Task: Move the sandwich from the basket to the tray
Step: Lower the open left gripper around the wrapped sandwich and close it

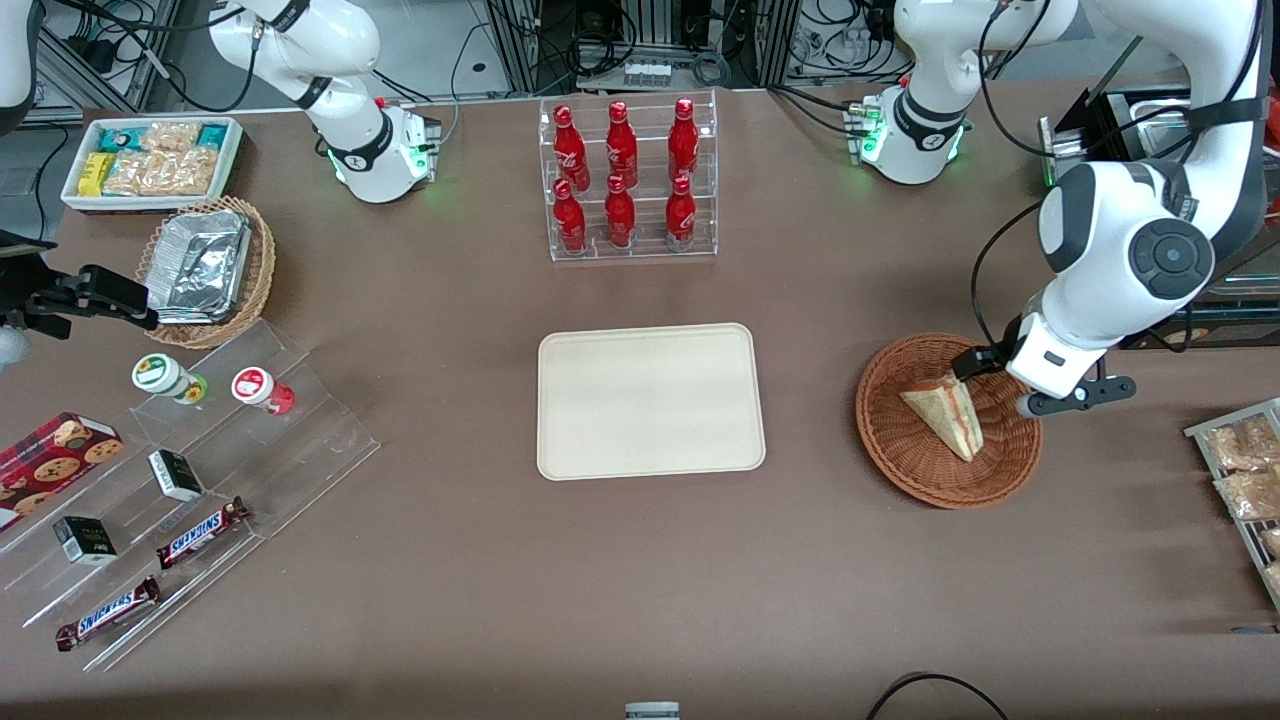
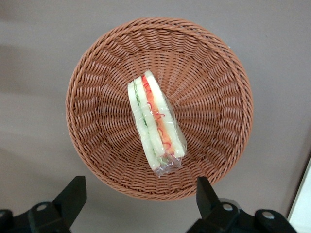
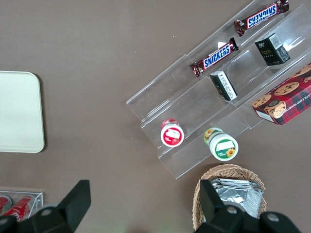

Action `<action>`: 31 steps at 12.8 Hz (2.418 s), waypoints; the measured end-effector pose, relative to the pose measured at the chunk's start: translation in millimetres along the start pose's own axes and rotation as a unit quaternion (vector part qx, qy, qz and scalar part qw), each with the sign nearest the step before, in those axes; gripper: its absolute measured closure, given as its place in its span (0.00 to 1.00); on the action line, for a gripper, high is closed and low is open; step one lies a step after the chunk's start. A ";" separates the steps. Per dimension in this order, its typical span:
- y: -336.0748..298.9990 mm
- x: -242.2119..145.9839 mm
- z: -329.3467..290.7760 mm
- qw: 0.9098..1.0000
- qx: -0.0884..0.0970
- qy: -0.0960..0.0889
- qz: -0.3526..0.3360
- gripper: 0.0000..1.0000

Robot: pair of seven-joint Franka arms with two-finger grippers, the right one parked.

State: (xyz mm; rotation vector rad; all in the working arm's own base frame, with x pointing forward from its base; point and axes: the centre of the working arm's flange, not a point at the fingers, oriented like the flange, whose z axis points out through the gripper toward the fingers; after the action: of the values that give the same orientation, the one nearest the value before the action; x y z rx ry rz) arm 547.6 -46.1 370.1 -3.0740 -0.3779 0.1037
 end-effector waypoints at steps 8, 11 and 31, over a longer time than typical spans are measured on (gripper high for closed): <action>21.7 0.3 29.9 0.987 -0.008 0.014 -0.157 0.00; 22.2 0.2 42.1 0.985 -0.010 0.015 -0.174 0.00; 19.1 -7.6 112.3 0.983 -0.014 0.018 -0.181 0.65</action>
State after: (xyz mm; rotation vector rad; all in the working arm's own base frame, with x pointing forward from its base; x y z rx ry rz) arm 536.8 -62.7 257.7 -2.9684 -0.9329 0.0292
